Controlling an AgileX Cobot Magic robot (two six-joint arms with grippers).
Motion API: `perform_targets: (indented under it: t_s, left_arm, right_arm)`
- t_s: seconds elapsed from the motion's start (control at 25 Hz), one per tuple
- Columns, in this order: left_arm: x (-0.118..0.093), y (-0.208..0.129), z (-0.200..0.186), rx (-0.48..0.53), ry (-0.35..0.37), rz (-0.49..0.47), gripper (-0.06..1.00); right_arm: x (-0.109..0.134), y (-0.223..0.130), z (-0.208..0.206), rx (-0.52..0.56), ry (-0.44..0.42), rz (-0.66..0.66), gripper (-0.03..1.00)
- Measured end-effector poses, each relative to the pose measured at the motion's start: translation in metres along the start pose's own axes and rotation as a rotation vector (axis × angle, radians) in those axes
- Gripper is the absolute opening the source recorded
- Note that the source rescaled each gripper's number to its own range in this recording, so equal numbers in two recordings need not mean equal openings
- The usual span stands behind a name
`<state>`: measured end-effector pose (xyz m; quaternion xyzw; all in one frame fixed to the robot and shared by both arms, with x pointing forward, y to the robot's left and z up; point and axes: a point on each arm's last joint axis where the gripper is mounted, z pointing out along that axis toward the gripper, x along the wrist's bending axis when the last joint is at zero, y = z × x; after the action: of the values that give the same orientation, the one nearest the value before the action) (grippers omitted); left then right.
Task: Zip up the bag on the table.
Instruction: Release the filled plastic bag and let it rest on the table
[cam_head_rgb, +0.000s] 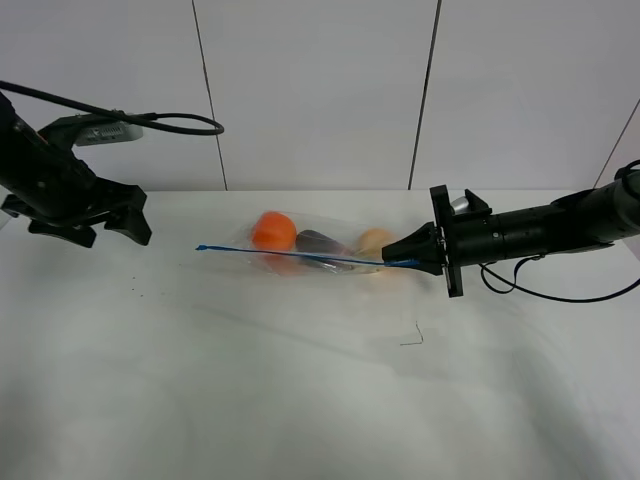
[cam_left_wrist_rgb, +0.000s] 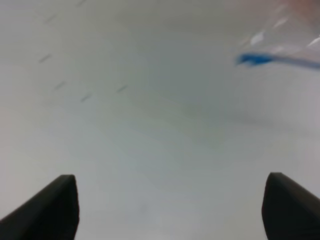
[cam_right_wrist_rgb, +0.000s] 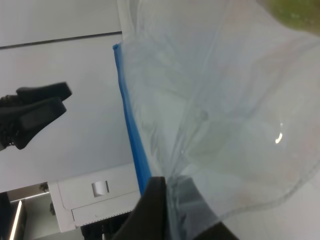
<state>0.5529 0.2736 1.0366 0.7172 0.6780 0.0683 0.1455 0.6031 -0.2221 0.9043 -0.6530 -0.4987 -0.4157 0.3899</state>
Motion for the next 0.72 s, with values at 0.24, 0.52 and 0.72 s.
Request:
perform_targets:
  t_s: [0.24,0.52,0.72]
  left_arm:
    - [0.007,-0.005,-0.011,0.114,0.091,-0.038,0.99]
    - [0.007,-0.021,-0.014,0.297,0.091,0.005,0.99]
    - [0.004,-0.031,-0.024,0.295,0.060,0.014,0.99]
  right_arm:
    - [0.000,0.000,0.000,0.000,0.000,0.000,0.00]
    - [0.000,0.000,0.000,0.001,-0.001,-0.001,0.00]
    - [0.000,0.000,0.000,0.003,-0.003,-0.002,0.00]
